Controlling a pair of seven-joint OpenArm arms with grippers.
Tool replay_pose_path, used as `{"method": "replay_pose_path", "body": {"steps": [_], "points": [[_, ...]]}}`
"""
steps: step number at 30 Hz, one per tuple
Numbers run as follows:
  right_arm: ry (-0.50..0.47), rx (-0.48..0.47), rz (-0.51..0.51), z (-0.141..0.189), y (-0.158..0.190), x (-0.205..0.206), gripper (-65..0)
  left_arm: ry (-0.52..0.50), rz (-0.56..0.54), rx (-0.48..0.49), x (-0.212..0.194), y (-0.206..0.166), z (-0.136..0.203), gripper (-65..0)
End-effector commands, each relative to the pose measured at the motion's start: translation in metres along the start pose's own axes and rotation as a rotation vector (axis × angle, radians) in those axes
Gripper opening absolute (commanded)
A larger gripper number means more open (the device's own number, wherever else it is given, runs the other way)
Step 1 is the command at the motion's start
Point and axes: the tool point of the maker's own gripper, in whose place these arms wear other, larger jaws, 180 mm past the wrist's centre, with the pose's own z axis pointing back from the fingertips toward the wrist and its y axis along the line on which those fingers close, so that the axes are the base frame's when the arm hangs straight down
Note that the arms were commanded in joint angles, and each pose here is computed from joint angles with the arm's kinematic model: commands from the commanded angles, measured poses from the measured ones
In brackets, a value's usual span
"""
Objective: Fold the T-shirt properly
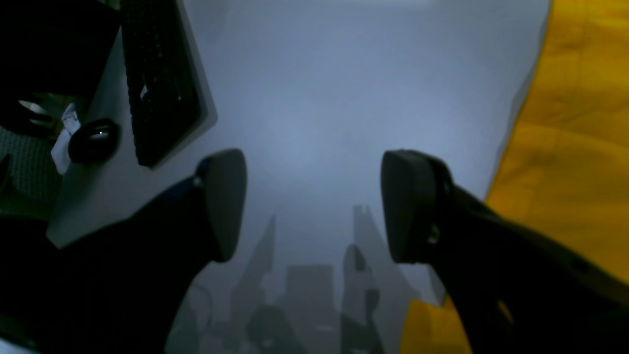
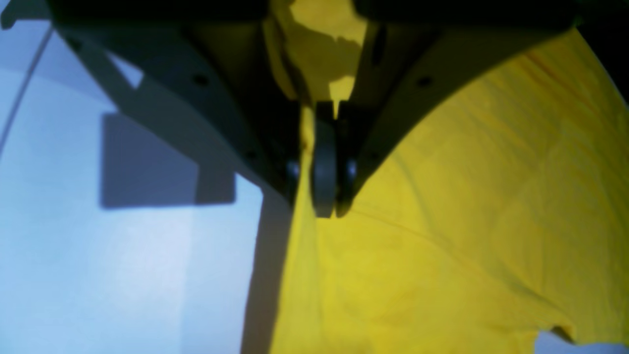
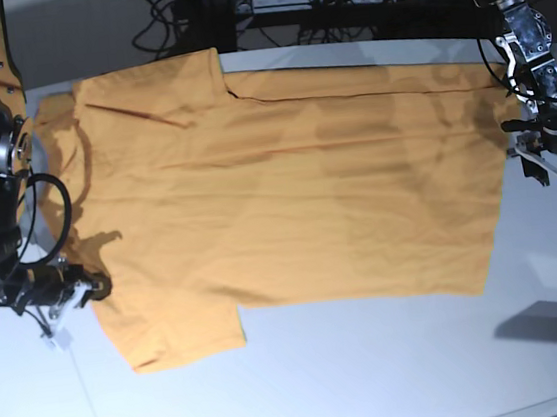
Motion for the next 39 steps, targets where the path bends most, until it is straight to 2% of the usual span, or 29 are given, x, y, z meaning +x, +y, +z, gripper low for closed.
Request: {"method": "replay_pose_path", "body": {"steps": [1,7,9,15,18,22,25,30,35,39], "points": [[0.019,-0.020,0.020,0.006,-0.003,0.005,-65.0,-0.047,-0.007,0.036,0.017,0.014,0.000,-22.5],[0.019,-0.019,0.020,0.005,-0.003,0.005,-64.7,-0.051,0.004,0.031,0.019,0.012,0.000,-22.3],[0.019,-0.019,0.020,0.005,-0.003,0.005,-64.7,-0.050,0.062,0.002,0.021,0.008,-0.005,-22.3],[0.023,-0.019,0.018,0.005,-0.003,0.003,-64.7,0.035,0.262,-0.106,0.016,0.001,-0.031,-22.2],[0.028,-0.020,0.014,0.004,-0.004,-0.002,-64.7,0.038,0.313,-0.180,0.027,-0.006,-0.041,-20.2],[0.029,-0.022,0.013,0.004,-0.005,-0.003,-64.7,0.027,0.342,-0.217,0.039,-0.008,-0.049,-17.0],[0.029,-0.022,0.012,0.004,-0.006,-0.004,-64.7,0.019,0.354,-0.247,0.052,-0.008,-0.059,-17.0],[0.026,-0.022,0.012,0.004,-0.006,-0.004,-64.7,0.078,0.418,-0.363,0.062,-0.026,-0.084,-16.8],[0.026,-0.022,0.012,0.004,-0.006,-0.004,-64.7,0.119,0.488,-0.432,0.072,-0.037,-0.099,-16.8],[0.026,-0.022,0.012,0.004,-0.006,-0.004,-64.7,0.122,0.476,-0.525,0.094,-0.061,-0.104,-16.8]]}}
